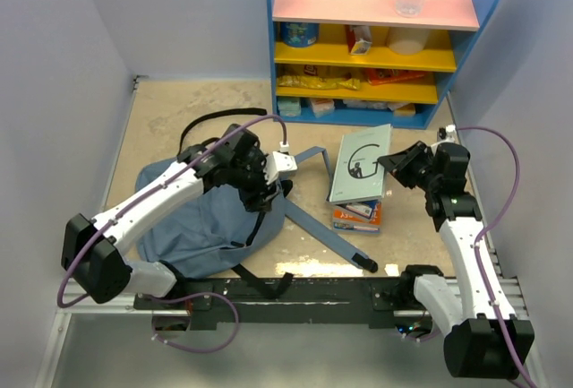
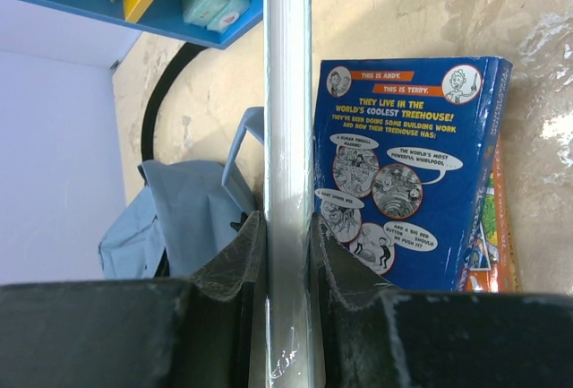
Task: Pack the student bag
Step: Place the book in the student bag.
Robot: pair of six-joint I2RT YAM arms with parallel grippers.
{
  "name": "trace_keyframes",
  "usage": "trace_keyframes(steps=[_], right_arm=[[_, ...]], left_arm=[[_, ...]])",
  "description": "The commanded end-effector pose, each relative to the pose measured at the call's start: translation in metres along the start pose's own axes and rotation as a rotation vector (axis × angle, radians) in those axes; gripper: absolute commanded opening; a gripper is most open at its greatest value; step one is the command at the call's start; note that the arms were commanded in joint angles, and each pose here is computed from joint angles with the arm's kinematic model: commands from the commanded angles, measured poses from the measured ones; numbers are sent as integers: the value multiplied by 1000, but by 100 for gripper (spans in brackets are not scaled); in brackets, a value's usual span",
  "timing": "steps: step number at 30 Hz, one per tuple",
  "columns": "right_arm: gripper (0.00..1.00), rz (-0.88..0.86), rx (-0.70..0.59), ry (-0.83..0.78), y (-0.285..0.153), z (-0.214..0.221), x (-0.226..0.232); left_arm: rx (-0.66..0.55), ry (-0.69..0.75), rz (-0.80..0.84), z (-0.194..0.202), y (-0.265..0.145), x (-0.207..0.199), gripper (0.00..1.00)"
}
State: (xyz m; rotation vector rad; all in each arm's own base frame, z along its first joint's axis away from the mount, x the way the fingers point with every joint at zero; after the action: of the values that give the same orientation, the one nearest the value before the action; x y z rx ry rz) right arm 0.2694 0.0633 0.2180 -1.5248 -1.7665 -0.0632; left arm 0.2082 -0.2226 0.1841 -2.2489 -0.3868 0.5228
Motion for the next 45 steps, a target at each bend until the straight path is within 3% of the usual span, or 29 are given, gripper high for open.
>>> trace_keyframes(steps=[1, 3, 6, 10, 15, 21, 23, 27, 35, 43, 45], right_arm=[[0, -151, -135, -58, -13, -39, 39], [0, -158, -141, -58, -13, -40, 40], [0, -224, -144, -51, -12, -43, 50], [0, -402, -110, -54, -13, -43, 78], [0, -553, -56, -72, -5, -24, 136], [0, -665, -12, -63, 1, -9, 196], [0, -701, 5, -44, 0, 1, 212], [0, -701, 73, -49, 18, 20, 241], [0, -652, 251, 39, 42, 81, 248], [0, -523, 226, 56, 92, 114, 264], [0, -467, 166, 48, 108, 118, 267]], left_arm=[[-7, -2, -73, -2, 6, 9, 35], [-4, -7, -207, -4, 0, 27, 0], [-8, 34, -362, -10, -21, 45, 0], [-103, 91, -514, -36, -63, 52, 0], [-226, 56, -488, -40, -88, 35, 0], [-423, 140, -521, -33, -128, 12, 0], [-424, 156, -467, -25, -125, 3, 0], [-373, 160, -428, 5, -105, 1, 0], [-451, 169, -342, -6, -111, -17, 0], [-443, 225, -193, -16, -103, -36, 0], [-443, 244, -152, -16, -99, -42, 0]])
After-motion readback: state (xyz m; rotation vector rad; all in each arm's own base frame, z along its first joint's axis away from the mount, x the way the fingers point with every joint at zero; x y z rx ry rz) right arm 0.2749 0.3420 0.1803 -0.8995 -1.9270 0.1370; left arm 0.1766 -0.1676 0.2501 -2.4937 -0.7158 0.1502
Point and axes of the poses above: each gripper's point midway between its finger pads, its own y axis out along the fingers, its own x axis along the line the jaws close on, z = x × y, the point moved 3 cm from there along -y, back along the fingers, and after that the axes turned 15 degrees about -y, right-handed, at the moved point
